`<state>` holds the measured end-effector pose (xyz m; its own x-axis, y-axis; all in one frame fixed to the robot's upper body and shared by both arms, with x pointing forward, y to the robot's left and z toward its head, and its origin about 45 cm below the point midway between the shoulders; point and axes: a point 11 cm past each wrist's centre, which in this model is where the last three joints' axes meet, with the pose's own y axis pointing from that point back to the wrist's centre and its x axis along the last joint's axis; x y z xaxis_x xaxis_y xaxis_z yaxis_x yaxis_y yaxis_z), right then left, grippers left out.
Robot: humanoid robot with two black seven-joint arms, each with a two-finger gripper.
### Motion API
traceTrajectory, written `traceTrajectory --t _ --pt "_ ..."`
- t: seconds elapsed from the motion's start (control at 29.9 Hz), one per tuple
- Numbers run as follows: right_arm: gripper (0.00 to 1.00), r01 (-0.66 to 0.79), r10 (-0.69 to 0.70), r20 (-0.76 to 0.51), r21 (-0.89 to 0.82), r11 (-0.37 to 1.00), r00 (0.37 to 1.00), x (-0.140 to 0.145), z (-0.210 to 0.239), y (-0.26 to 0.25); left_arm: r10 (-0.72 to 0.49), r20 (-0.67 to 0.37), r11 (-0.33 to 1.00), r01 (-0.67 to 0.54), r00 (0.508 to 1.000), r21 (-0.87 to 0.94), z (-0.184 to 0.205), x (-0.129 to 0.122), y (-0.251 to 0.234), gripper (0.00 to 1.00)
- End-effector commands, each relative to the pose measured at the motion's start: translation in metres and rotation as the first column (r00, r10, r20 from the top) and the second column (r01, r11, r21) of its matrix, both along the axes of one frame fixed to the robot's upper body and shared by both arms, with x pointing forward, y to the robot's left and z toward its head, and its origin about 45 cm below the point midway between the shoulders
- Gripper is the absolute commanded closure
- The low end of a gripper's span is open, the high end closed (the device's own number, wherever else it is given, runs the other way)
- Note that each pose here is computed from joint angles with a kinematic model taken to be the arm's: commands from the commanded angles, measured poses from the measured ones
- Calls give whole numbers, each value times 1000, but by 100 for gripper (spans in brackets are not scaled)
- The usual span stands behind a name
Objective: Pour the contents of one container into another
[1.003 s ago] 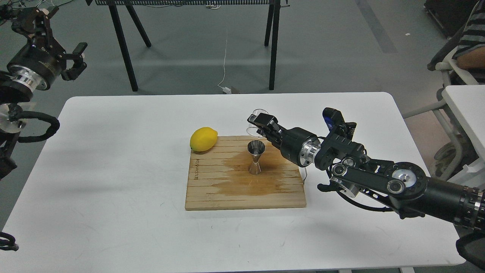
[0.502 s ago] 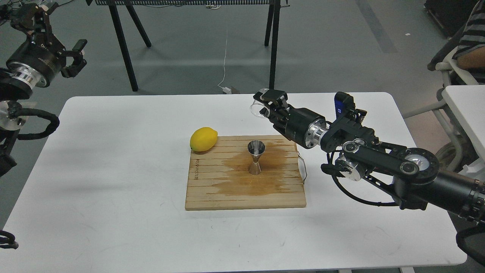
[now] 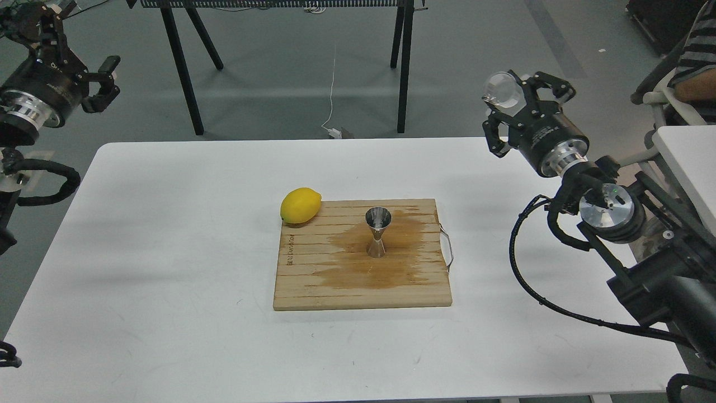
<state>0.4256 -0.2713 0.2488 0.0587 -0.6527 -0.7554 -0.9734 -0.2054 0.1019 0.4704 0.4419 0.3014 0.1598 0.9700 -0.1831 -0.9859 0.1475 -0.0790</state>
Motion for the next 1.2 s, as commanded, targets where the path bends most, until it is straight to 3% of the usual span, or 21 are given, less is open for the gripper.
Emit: traceTrajectory --t 0.0,0.27,0.54,1.17 --pt "65 136 -125 -78 167 976 989 -11 -21 -38 1 -1 1000 -1 1000 0 0 0 0 1" --pt "65 317 -243 -238 353 880 940 -34 -81 -51 0 -2 1000 0 1000 0 -1 0 -1 1" --pt "62 406 -289 -325 389 827 900 -47 -131 -47 1 2 1000 -1 1000 0 1 1 -1 1" --pt "55 547 -353 -458 415 727 816 -76 -181 -47 1 0 1000 -1 1000 3 1 1 0 1"
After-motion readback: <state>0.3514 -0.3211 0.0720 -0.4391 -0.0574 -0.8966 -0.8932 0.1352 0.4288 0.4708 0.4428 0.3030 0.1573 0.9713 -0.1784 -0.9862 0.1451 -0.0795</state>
